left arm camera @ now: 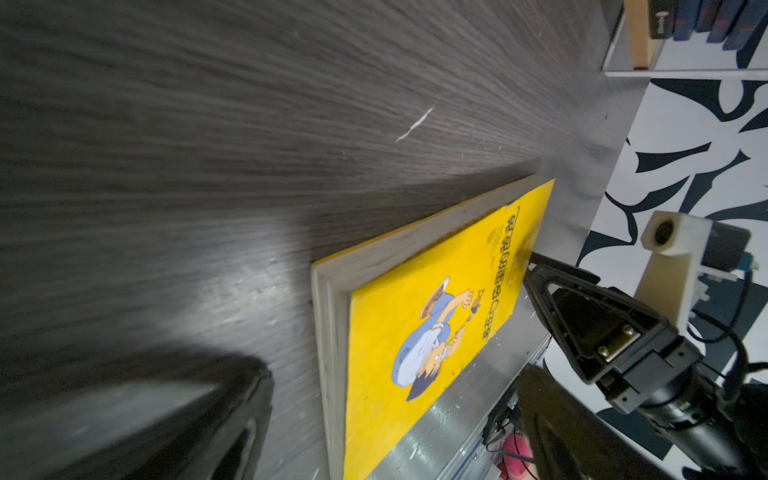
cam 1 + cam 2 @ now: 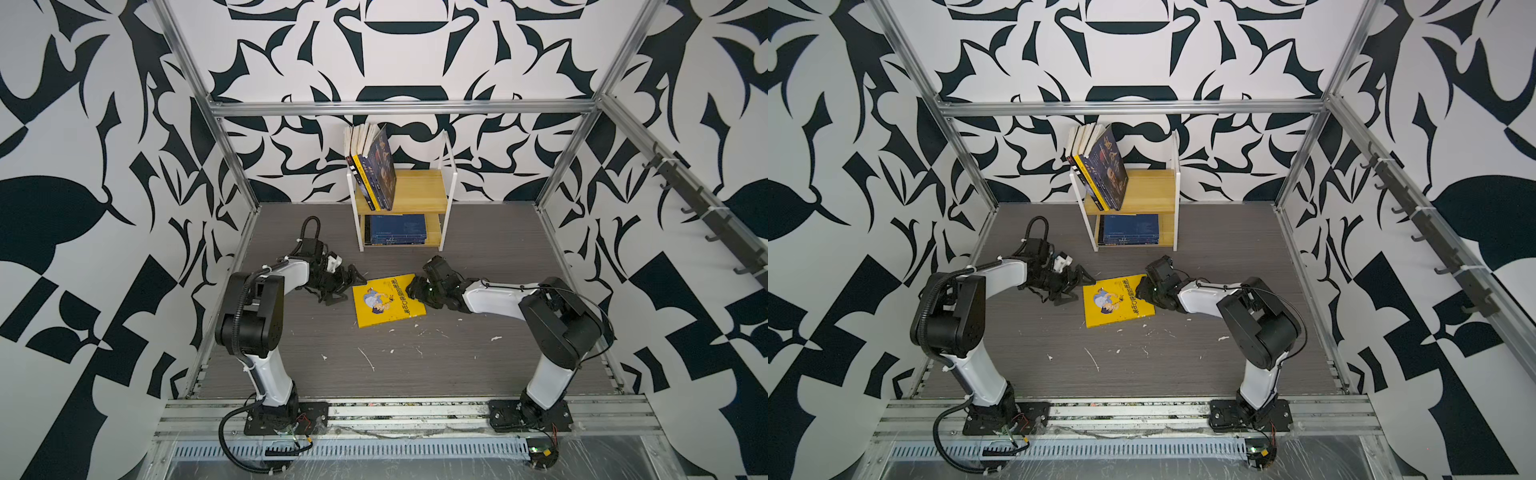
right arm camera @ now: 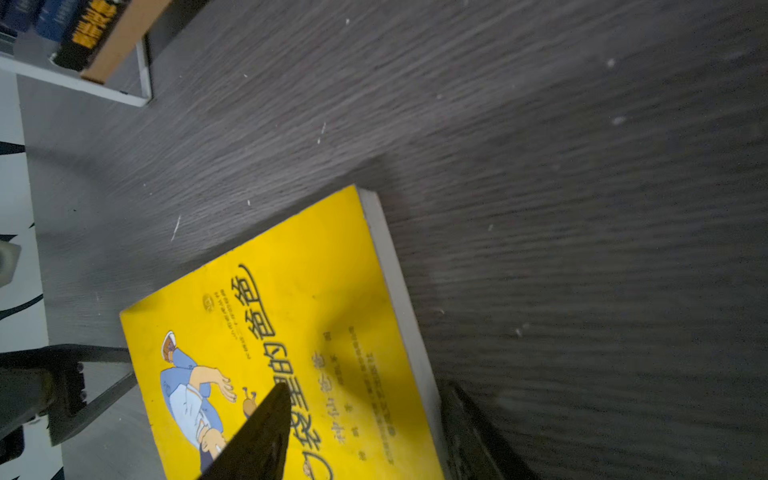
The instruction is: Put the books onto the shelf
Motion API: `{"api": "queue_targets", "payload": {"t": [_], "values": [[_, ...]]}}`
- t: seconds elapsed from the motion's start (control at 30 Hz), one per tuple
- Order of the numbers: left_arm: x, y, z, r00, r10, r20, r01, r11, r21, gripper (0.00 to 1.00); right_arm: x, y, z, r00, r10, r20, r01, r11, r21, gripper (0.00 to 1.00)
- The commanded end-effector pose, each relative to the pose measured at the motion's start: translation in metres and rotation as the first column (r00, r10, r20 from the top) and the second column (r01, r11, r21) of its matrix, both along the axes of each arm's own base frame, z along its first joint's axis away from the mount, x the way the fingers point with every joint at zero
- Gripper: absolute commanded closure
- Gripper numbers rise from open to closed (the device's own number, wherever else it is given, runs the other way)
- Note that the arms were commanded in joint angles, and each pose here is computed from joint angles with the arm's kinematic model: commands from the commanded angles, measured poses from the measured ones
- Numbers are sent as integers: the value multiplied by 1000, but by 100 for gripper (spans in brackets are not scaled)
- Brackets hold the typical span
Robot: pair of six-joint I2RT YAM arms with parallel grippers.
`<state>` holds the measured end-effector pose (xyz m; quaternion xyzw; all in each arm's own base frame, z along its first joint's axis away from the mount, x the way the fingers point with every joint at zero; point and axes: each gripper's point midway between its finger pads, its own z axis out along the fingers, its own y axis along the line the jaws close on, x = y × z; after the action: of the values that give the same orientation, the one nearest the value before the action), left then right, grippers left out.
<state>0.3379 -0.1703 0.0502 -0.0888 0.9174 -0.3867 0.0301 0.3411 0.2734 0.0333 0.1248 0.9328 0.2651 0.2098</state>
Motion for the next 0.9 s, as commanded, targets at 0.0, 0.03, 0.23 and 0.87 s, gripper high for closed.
{"api": "queue_targets", "payload": {"t": [0.0, 0.03, 0.23, 0.87], "values": [[-3, -7, -3, 999, -14, -45, 13, 1000, -29, 10, -36, -18, -47, 982, 18, -187, -39, 993, -109, 38], [-3, -8, -1, 999, -18, -39, 17, 999, -33, 13, -37, -17, -47, 982, 21, -190, -42, 993, -106, 38], [-3, -15, 14, 999, -34, -16, 33, 995, -92, 25, -36, -15, -46, 982, 28, -187, -48, 994, -100, 38], [-7, -15, 27, 998, -48, 34, 51, 994, -95, 96, -39, -24, -43, 985, 46, -168, -70, 988, -137, 37]]}}
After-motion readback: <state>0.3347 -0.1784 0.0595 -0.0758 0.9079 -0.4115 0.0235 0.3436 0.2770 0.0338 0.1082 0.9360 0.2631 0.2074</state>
